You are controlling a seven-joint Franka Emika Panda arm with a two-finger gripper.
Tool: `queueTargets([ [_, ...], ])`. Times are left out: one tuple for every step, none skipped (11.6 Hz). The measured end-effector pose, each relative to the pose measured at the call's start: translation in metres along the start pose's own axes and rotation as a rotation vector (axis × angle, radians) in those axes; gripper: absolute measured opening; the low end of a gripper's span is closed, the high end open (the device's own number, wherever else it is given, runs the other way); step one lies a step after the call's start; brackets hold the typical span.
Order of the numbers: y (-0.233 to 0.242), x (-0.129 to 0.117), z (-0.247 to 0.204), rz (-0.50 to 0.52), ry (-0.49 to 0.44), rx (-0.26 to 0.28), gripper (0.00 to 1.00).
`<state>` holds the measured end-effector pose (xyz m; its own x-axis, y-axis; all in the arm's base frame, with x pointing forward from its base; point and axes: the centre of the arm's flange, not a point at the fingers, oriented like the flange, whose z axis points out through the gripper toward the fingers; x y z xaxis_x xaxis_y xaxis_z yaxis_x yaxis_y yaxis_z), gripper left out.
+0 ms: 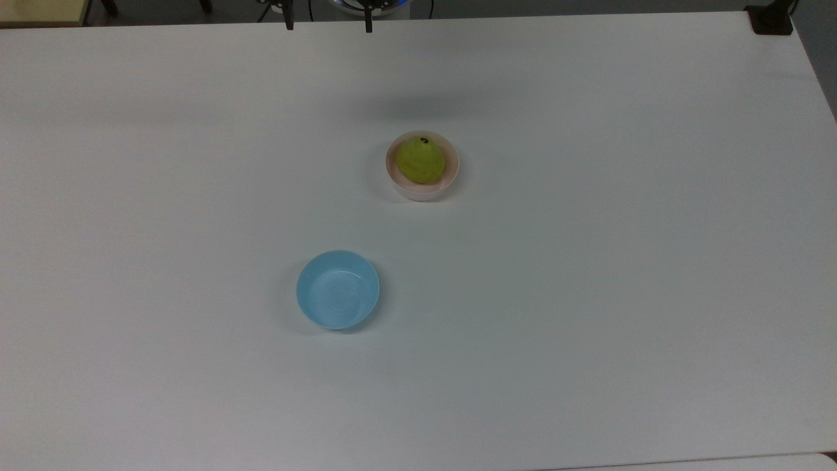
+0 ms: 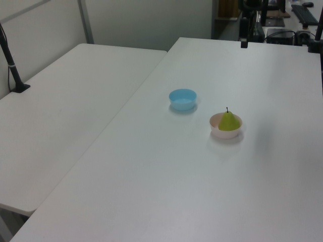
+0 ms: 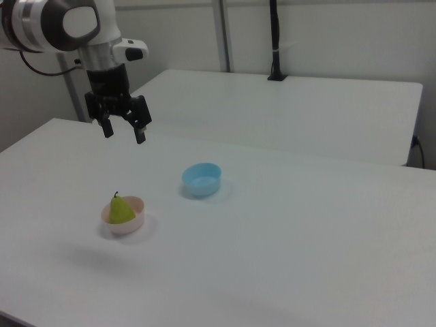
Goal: Pick up a pear from the bowl
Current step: 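Move the open gripper over the green pear in the pink bowl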
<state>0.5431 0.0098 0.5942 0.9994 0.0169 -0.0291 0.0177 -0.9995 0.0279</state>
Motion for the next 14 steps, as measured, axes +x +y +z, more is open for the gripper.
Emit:
queueTargets([
  [-0.001,0.001,0.003,-0.002,-0.005,0.0,1.0],
  [-0.001,0.001,0.003,-0.002,-0.005,0.0,1.0],
  [-0.001,0.001,0.003,-0.002,-0.005,0.0,1.0],
  [-0.001,0.001,0.003,-0.003,-0.005,0.0,1.0],
  [-0.001,0.001,0.003,-0.003,-0.005,0.0,1.0],
  [-0.001,0.001,0.003,-0.003,-0.005,0.0,1.0],
  [-0.001,0.001,0.003,-0.003,-0.005,-0.001,1.0],
  [-0.001,0.001,0.003,-0.003,-0.005,-0.001,1.0],
  [-0.002,0.001,0.003,-0.004,-0.006,-0.001,1.0],
  [-0.006,0.001,0.006,-0.012,-0.011,-0.001,1.0],
  [-0.015,0.001,0.011,-0.031,-0.019,-0.002,1.0],
  [-0.029,0.001,0.018,-0.056,-0.029,-0.003,1.0],
  [-0.044,0.0,0.026,-0.085,-0.041,-0.005,1.0],
  [-0.06,-0.002,0.033,-0.114,-0.053,-0.008,1.0],
])
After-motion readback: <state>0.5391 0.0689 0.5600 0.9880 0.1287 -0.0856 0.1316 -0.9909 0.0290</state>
